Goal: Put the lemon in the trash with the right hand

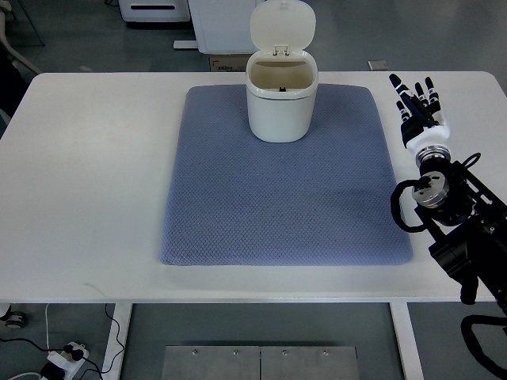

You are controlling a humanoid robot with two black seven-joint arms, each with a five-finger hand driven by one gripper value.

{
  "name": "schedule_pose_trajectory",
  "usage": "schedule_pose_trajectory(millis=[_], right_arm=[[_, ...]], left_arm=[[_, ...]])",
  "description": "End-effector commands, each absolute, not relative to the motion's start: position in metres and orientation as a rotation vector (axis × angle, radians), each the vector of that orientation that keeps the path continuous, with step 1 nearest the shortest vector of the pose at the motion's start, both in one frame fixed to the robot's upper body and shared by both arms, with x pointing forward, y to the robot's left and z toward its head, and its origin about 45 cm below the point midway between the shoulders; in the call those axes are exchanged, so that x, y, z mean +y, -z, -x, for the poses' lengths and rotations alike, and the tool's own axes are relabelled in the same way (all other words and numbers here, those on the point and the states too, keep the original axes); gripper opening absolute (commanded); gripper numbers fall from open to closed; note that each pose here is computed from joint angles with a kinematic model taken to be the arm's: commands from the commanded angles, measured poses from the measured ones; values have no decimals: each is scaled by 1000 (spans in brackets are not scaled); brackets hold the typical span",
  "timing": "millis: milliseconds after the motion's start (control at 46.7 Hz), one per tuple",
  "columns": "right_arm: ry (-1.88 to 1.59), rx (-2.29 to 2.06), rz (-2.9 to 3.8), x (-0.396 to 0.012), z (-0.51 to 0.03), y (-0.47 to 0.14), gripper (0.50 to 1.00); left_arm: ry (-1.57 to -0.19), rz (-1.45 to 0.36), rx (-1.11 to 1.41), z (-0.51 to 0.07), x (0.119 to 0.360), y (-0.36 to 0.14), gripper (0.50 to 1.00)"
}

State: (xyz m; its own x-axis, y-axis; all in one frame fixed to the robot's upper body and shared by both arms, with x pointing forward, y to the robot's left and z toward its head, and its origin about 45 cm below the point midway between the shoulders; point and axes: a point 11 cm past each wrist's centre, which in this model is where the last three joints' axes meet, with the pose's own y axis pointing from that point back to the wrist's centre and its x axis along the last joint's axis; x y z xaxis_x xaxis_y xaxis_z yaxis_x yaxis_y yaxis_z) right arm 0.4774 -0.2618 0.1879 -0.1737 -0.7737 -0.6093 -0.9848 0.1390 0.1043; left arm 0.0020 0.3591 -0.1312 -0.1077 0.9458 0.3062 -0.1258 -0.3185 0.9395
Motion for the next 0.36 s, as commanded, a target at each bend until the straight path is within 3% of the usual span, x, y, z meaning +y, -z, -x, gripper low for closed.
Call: schedule_pose_trajectory(millis=[0, 342], right_arm=[[-707, 2014, 1683, -259, -475, -184, 1000], [-723, 2002, 1632, -260, -475, -184, 1000]], left_arm=[[-1570, -1285, 997, -2, 359, 131, 1000], [-1570, -1285, 997, -2, 359, 131, 1000]])
